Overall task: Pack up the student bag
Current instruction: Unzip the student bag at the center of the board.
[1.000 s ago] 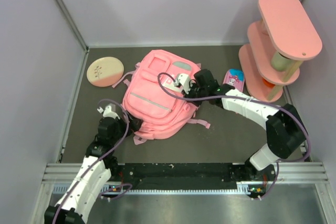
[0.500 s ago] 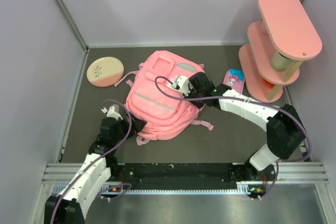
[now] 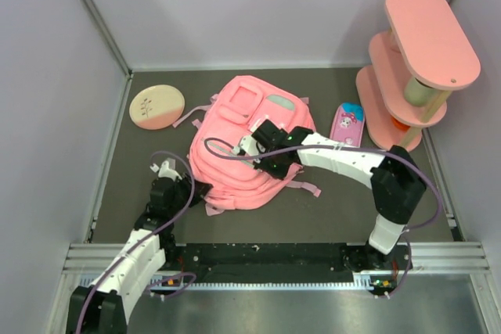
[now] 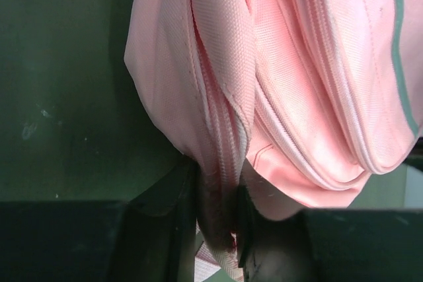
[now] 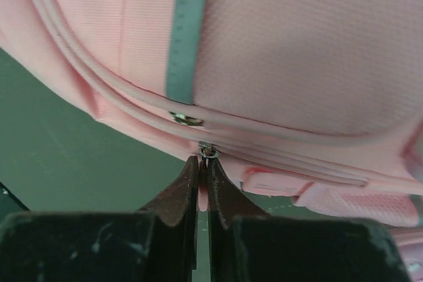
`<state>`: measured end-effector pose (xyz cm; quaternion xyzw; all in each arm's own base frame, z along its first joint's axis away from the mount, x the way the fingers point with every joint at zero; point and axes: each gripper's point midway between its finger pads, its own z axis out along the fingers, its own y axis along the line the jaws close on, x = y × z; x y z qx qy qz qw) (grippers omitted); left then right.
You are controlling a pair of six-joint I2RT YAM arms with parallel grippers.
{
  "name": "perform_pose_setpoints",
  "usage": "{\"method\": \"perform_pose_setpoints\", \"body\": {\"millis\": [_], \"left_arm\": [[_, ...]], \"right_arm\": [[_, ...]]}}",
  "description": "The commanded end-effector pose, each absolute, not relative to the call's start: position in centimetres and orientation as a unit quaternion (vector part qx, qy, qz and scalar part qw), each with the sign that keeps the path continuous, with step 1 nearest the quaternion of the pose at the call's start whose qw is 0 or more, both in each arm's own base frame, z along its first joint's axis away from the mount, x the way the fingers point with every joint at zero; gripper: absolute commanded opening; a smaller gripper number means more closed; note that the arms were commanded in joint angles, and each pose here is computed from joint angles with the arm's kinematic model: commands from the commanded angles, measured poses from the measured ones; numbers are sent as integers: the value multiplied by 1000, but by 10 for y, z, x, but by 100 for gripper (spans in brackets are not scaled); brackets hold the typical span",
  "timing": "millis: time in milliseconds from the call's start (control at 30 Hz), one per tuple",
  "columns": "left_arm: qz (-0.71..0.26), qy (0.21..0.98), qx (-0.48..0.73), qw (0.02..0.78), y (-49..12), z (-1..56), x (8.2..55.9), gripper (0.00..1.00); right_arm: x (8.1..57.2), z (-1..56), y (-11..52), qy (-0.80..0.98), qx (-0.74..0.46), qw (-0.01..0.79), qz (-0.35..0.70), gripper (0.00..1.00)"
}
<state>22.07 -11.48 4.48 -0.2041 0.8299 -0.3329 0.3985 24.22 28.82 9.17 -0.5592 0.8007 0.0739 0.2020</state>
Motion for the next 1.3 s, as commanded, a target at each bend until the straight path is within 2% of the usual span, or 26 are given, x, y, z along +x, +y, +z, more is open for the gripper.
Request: {"method": "perform_pose_setpoints", "body": {"millis": [0, 33, 67, 200, 333, 667, 733, 767, 867, 900, 967, 1000, 1100, 1133, 1267], "left_arm": [[-411, 778, -171, 444, -135, 90, 230, 20], [-416, 772, -174, 448, -134, 93, 231, 18], [-418, 770, -176, 449, -134, 94, 230, 12], [-433, 757, -172, 459, -136, 105, 229, 0], [-443, 747, -176, 463, -137, 110, 228, 0], [-444, 760, -158, 447, -148, 99, 217, 0], [-423, 780, -153, 435, -146, 94, 214, 18], [-416, 782, -150, 439, -145, 102, 216, 38], [-367, 809, -162, 430, -131, 96, 213, 62], [-355, 801, -162, 454, -125, 113, 217, 67], [-333, 805, -170, 461, -116, 118, 216, 71], [-330, 794, -165, 482, -113, 134, 218, 75], [-315, 790, -164, 499, -106, 150, 217, 77], [-317, 783, -162, 510, -105, 166, 218, 77], [-300, 782, -159, 523, -98, 189, 216, 77]], "right_arm": [[212, 94, 326, 801, -554, 181, 135, 0], [203, 93, 333, 800, -554, 180, 143, 0], [199, 92, 336, 800, -553, 178, 148, 0], [205, 102, 347, 813, -512, 222, 167, 0], [196, 125, 384, 813, -452, 254, 265, 0], [198, 153, 426, 825, -317, 307, 352, 0], [195, 156, 428, 826, -305, 303, 364, 5], [194, 151, 425, 828, -305, 300, 362, 10], [196, 145, 411, 836, -295, 312, 341, 32], [196, 156, 406, 831, -291, 326, 345, 44], [195, 154, 395, 832, -289, 337, 335, 50], [194, 160, 391, 827, -290, 344, 337, 62], [193, 179, 373, 817, -278, 378, 337, 64], [201, 198, 361, 810, -255, 413, 329, 64], [225, 212, 313, 815, -163, 482, 277, 69]]}}
